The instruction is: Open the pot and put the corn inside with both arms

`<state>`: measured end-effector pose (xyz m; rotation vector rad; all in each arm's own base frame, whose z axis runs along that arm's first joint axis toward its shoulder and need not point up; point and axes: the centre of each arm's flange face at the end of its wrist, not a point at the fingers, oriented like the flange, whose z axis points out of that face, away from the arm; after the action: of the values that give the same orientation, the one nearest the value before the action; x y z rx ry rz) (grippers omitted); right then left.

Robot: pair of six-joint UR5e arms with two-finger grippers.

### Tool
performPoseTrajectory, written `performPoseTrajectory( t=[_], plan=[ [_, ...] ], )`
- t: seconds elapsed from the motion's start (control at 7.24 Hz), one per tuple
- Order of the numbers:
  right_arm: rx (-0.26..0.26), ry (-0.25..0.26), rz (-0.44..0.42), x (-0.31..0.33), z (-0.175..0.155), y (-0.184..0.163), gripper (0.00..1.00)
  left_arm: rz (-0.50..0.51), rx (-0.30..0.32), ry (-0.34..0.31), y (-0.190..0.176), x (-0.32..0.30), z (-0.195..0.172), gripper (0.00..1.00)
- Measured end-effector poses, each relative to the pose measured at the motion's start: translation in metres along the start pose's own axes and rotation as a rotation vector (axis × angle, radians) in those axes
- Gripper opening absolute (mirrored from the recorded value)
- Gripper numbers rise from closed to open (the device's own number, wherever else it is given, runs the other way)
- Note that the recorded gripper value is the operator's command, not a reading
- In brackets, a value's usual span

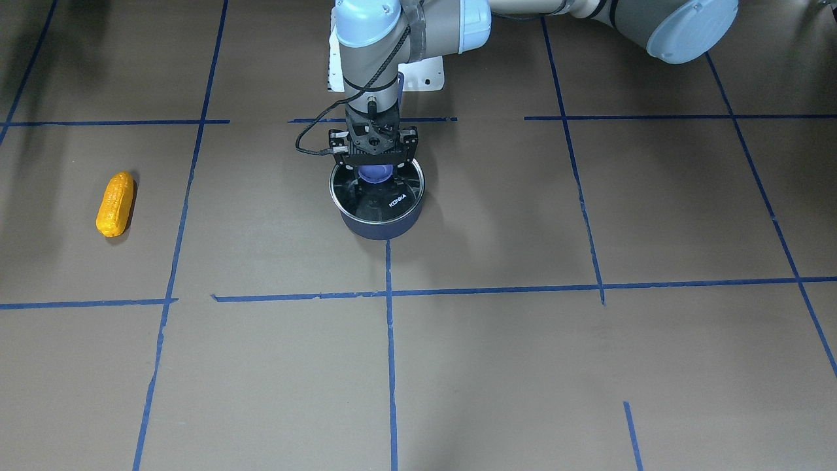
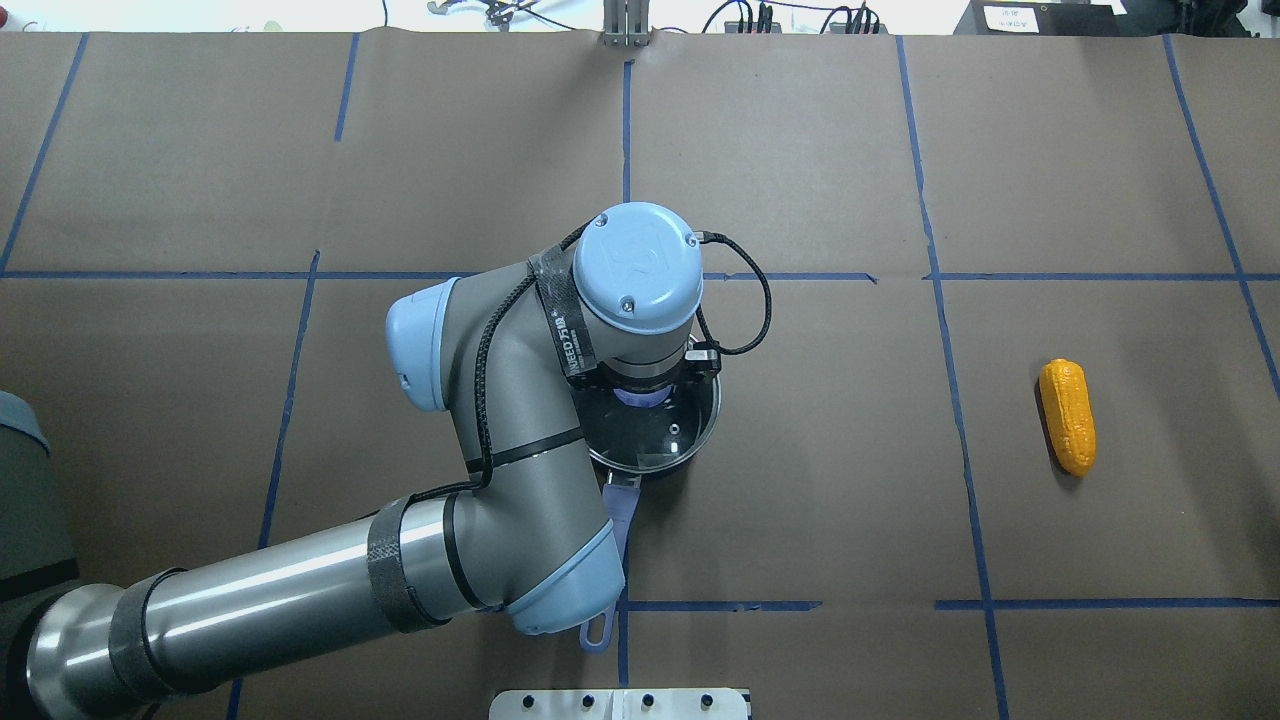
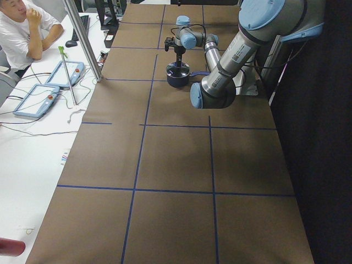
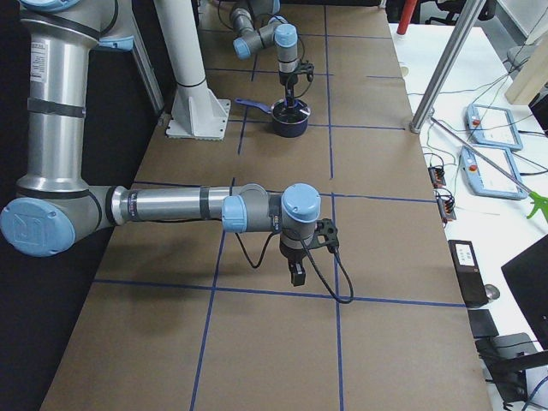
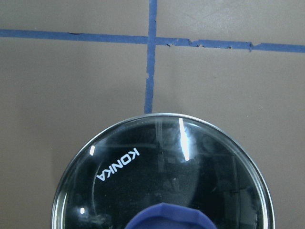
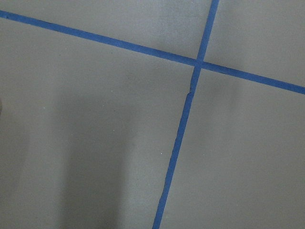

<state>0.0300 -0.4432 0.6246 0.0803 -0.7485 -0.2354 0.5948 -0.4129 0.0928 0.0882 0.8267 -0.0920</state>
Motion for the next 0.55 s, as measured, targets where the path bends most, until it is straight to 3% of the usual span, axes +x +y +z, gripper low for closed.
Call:
performPoseTrajectory(
  t=[0.28, 0.55],
  plan=[
    [0.001, 0.001, -0.001, 0.0, 0.0, 0.0, 1.0, -0.003, 0.017, 0.015, -0.007, -0.004, -0.017, 0.04],
    [-0.001, 0.002, 0.001, 0.0, 0.0, 0.0, 1.0, 0.041, 0.016, 0.026, -0.024, -0.049, -0.052, 0.04]
  ],
)
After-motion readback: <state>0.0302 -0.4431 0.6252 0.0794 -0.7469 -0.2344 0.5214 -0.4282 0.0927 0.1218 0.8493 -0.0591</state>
